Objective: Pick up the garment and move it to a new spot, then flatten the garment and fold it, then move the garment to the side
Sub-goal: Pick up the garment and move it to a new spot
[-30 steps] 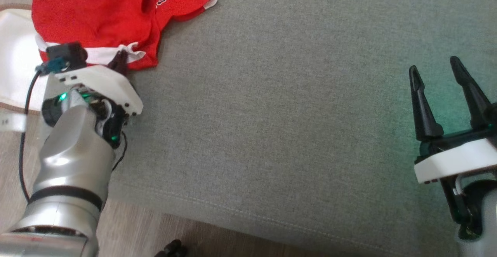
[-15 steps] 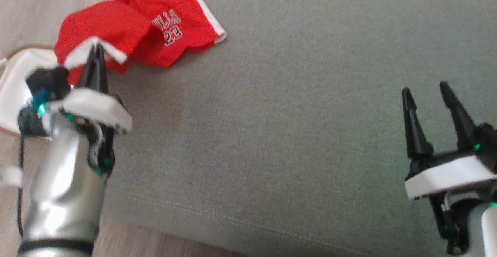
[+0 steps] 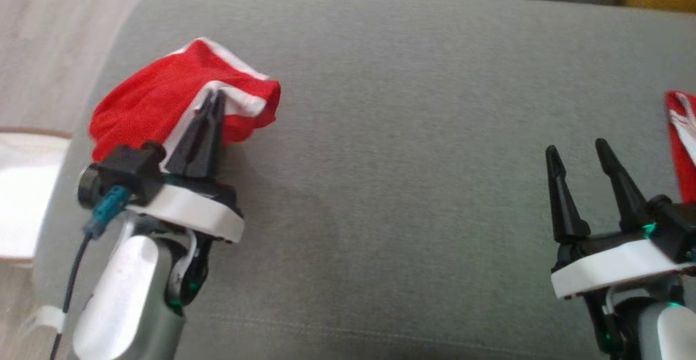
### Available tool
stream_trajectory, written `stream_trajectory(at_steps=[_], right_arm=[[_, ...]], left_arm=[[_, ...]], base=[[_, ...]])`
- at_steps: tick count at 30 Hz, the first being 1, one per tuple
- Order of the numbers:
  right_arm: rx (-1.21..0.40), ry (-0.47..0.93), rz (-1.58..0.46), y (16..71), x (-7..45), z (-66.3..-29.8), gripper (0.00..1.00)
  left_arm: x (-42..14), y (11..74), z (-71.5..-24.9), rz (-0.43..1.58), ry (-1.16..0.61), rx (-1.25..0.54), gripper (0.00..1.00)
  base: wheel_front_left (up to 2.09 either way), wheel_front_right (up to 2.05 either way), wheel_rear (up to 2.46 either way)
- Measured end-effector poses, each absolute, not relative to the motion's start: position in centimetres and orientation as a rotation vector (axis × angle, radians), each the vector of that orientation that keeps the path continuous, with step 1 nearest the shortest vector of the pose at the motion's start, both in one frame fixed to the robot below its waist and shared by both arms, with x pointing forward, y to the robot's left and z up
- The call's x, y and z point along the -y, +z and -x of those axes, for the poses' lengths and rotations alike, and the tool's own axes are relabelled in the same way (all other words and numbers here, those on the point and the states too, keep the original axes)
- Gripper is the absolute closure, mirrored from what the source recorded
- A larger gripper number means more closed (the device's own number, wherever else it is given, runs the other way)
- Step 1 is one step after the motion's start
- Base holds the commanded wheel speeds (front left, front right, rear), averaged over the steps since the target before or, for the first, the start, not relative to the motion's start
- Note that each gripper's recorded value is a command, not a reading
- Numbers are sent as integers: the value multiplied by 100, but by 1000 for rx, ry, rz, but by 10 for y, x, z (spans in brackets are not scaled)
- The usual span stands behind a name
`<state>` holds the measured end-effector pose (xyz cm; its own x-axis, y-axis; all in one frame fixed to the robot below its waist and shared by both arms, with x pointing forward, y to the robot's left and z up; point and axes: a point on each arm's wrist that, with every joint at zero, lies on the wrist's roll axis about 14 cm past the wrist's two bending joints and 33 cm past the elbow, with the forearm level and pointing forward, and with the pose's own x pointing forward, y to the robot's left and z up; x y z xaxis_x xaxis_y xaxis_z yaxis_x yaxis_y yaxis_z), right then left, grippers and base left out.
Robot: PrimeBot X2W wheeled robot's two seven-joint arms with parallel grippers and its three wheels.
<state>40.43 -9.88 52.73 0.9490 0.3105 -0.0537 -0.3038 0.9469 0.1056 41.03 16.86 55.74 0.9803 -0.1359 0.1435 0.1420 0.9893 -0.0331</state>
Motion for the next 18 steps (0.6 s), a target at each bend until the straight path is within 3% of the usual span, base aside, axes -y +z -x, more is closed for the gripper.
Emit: stream_trajectory(at_steps=[10, 18], right_arm=[[-85, 110, -128, 512, 165, -387, 0], [-109, -60, -136, 497, 216, -369, 0]], left_arm=[[-25, 569, -453, 99, -533, 173, 100], [84, 551, -447, 169, -841, 132, 100]], base=[[0, 0, 0], [0, 0, 0]])
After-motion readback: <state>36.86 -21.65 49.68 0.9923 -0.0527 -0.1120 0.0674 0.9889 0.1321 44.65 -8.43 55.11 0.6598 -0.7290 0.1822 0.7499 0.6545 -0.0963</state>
